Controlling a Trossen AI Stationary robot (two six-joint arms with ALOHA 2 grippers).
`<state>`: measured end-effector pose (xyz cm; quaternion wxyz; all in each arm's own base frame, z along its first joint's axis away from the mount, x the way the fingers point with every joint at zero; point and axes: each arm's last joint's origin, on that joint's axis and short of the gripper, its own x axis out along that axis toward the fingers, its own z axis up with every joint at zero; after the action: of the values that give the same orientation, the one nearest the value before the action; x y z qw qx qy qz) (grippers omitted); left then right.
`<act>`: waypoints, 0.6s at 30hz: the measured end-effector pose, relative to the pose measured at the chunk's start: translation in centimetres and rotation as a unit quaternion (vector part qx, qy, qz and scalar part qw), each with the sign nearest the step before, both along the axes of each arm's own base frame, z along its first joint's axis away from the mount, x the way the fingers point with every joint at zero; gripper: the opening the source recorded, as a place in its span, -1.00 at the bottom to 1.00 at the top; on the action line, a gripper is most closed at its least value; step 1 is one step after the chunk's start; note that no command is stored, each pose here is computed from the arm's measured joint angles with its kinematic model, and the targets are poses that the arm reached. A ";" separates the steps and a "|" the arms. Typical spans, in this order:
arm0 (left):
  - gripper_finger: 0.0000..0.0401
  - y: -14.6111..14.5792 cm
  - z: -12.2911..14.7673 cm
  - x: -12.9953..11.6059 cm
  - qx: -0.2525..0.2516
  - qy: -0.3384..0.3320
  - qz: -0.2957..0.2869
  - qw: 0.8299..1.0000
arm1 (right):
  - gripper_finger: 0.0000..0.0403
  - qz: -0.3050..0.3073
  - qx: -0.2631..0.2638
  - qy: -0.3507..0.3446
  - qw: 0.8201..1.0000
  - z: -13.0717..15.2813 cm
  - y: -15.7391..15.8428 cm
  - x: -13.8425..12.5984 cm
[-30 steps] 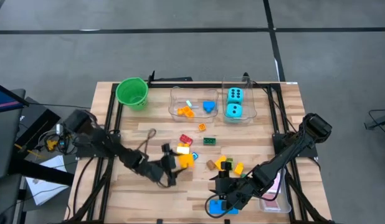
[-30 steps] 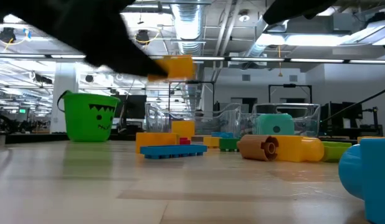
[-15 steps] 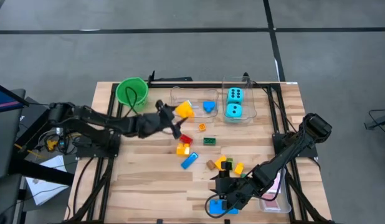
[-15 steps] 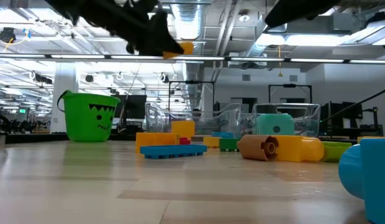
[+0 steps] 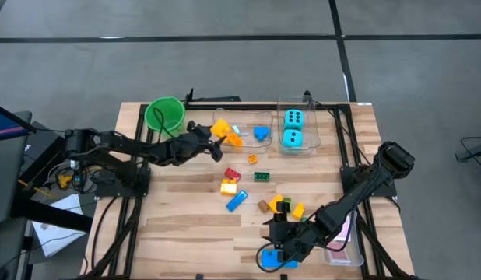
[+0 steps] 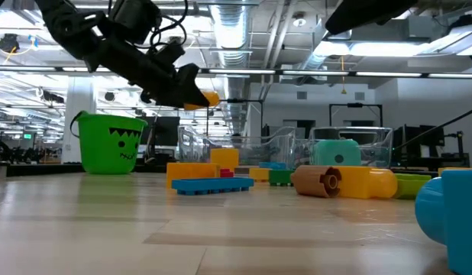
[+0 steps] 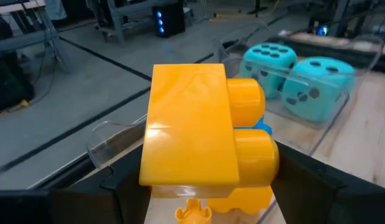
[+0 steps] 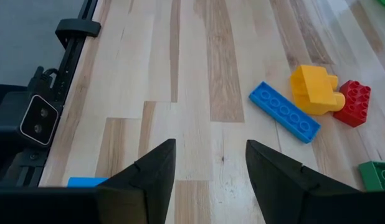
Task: Pick & Place Toys
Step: Put the yellow gamepiece into the left transparent bin
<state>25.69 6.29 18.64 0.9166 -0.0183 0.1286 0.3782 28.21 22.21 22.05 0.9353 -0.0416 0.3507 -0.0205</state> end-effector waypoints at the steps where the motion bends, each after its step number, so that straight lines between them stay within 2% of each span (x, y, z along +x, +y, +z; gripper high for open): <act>1: 0.31 0.1 0.0 -0.1 -0.002 -0.006 0.002 1.000 | -0.08 0.000 0.000 0.000 1.000 0.0 0.0 0.0; 9: 0.32 0.1 -0.1 -0.1 -0.009 -0.014 0.007 1.000 | -0.08 -0.001 0.000 -0.002 1.000 0.0 0.0 0.1; 14: 0.32 0.4 -1.2 0.4 -0.016 -0.003 -0.002 1.000 | -0.08 -0.002 -0.002 -0.002 1.000 0.0 -0.2 0.2; 18: 0.32 0.9 -1.9 0.7 -0.009 -0.003 0.020 1.000 | -0.08 -0.002 -0.003 -0.001 1.000 0.0 -0.2 0.2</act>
<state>26.37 7.19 16.70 0.9092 -0.0305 0.1287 0.3948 28.42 21.97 22.07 0.9356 -0.0434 0.3494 -0.0238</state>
